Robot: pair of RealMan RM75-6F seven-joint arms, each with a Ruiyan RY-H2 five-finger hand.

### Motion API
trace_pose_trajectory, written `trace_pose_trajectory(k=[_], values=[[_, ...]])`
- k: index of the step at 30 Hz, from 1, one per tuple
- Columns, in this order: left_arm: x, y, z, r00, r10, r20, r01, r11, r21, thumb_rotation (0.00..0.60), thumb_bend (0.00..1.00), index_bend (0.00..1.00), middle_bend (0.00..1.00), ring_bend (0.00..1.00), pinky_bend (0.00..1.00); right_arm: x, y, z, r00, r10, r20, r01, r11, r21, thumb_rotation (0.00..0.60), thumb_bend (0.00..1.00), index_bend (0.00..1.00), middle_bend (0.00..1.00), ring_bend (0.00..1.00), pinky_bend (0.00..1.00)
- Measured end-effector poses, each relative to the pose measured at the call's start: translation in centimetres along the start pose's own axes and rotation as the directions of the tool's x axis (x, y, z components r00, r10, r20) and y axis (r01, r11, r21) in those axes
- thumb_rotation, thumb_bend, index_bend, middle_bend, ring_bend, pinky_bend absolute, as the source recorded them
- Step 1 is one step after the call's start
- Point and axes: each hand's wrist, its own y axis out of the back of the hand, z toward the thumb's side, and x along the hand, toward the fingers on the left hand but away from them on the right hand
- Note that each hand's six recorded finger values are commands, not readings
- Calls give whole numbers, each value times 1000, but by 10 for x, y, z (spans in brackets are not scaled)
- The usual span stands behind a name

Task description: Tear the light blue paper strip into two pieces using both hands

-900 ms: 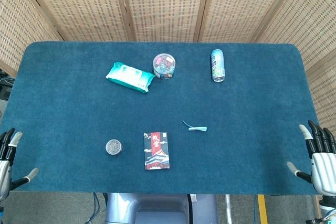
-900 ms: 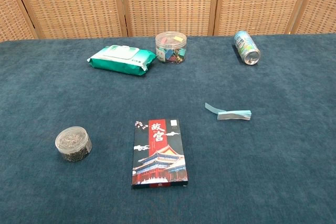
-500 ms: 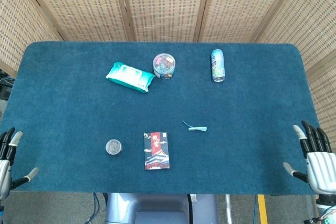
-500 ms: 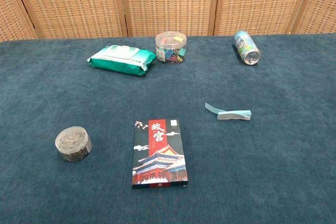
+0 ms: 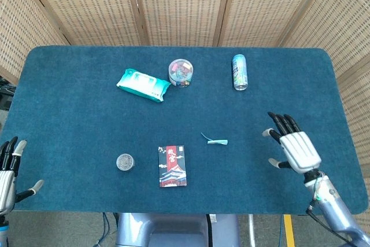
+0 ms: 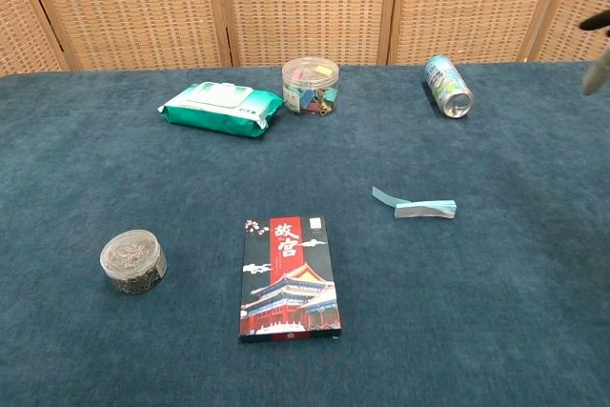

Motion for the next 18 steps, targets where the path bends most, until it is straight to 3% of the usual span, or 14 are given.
trace_pose_trajectory(k=[7,15,18], values=[[10,-5,-5,999,-16,-39,16,1000,6,600,0,0,0,0,0,-62,-13,35,997,72,-24,-72,997,-2,600,226,359,0,0,0],[16,-9,-6,998,-33,-49,33,999,13,600,0,0,0,0,0,-98,-51,63,991,137,-5,-137,989,52,600,360,389,0,0,0],[16,-10,-6,998,-37,-48,38,999,15,600,0,0,0,0,0,-106,-66,65,987,161,15,-162,984,77,600,363,390,0,0,0]])
